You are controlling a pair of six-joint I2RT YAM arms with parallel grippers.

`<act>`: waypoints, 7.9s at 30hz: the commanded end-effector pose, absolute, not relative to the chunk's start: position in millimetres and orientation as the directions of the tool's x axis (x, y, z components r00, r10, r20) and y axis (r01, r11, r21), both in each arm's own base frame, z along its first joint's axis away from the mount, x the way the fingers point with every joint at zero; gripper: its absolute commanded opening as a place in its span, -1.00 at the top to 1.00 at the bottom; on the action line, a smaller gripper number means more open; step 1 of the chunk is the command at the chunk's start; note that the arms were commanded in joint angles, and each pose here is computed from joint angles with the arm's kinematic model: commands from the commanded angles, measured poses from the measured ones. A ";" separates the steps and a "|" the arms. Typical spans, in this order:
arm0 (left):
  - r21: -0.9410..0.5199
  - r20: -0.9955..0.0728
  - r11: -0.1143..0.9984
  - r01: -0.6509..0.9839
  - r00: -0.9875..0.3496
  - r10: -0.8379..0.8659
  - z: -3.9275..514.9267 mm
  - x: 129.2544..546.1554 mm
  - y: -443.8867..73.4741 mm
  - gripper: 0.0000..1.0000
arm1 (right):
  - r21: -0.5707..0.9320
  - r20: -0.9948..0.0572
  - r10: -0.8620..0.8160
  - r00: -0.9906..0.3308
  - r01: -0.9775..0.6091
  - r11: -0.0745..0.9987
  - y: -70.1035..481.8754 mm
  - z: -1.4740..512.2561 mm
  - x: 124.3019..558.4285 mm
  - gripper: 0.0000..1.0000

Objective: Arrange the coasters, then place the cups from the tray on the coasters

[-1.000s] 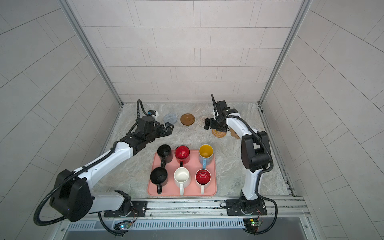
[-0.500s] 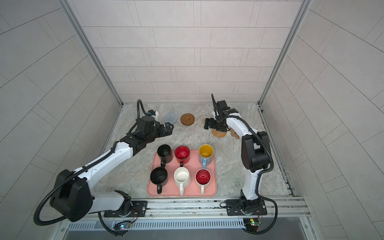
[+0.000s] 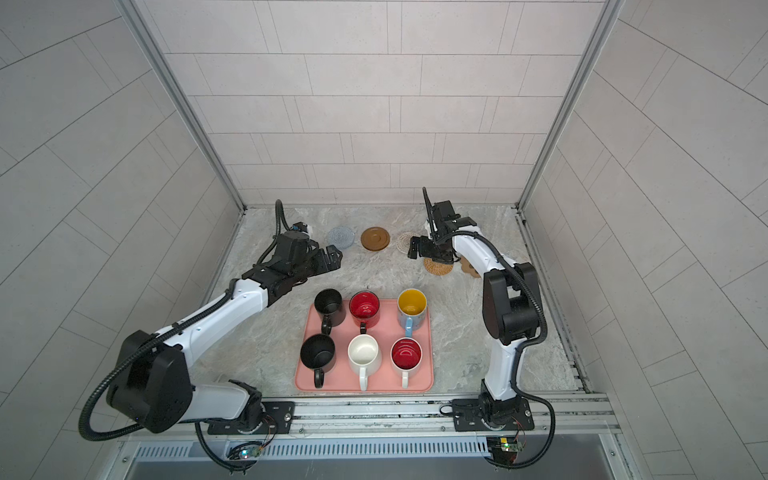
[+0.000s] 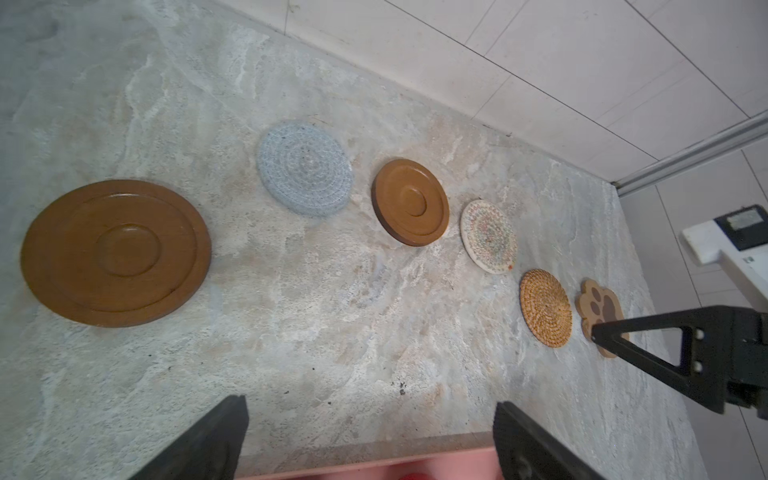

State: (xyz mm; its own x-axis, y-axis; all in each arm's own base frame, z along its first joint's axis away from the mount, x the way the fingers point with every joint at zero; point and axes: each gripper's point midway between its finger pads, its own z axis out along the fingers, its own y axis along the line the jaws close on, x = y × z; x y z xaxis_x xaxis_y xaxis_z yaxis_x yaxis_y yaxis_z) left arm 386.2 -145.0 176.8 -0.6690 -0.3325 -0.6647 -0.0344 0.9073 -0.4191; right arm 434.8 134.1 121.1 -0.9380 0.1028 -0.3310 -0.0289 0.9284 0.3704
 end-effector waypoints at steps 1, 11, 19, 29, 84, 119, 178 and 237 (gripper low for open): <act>-0.412 -0.637 0.903 -0.124 -0.669 -0.383 175.1 395.6 -119.1 -1.00 | 0.376 -0.382 0.102 -0.918 -0.054 0.925 133.0 145.4 427.7 -0.99; -0.320 -0.537 0.922 -0.218 -0.760 -0.366 131.6 423.1 -75.6 -1.00 | 0.342 -0.412 0.113 -0.904 -0.038 0.939 119.4 159.9 400.3 -0.99; -0.297 -0.431 0.930 -0.215 -0.839 -0.332 99.9 448.9 -62.3 -1.00 | 0.319 -0.447 0.130 -0.885 -0.022 0.948 105.7 174.8 364.7 -0.99; -0.308 -0.371 0.929 -0.204 -0.874 -0.314 71.9 476.2 -62.8 -1.00 | 0.301 -0.485 0.183 -0.855 0.034 0.953 86.0 185.6 318.5 -0.99; -0.420 -0.255 0.906 -0.049 -0.952 -0.170 14.1 436.0 -151.8 -1.00 | 0.318 -0.589 0.309 -0.747 0.138 0.938 61.0 199.6 287.4 -0.99; -0.467 -0.296 0.884 -0.010 -0.941 -0.166 31.1 426.6 -200.3 -1.00 | 0.307 -0.565 0.305 -0.766 0.148 0.940 62.2 197.4 293.6 -0.99; -0.449 -0.515 0.881 0.148 -0.848 -0.120 145.1 432.0 -197.8 -1.00 | 0.258 -0.615 0.258 -0.745 0.119 0.959 58.1 206.8 306.7 -0.99; -0.472 -0.571 0.878 0.074 -0.785 -0.241 170.1 375.2 -164.6 -1.00 | 0.381 -0.268 0.166 -0.949 0.054 0.923 109.1 47.1 482.9 -0.99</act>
State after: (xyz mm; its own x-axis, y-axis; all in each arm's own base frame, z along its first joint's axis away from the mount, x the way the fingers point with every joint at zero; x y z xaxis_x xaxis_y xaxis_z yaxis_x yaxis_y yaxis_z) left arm 375.6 -164.6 159.1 -0.8079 -0.2289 -0.5430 0.0650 0.8812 -0.4682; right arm 479.7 111.4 51.7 -0.9456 0.1744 -0.2748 0.0580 0.9211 0.3850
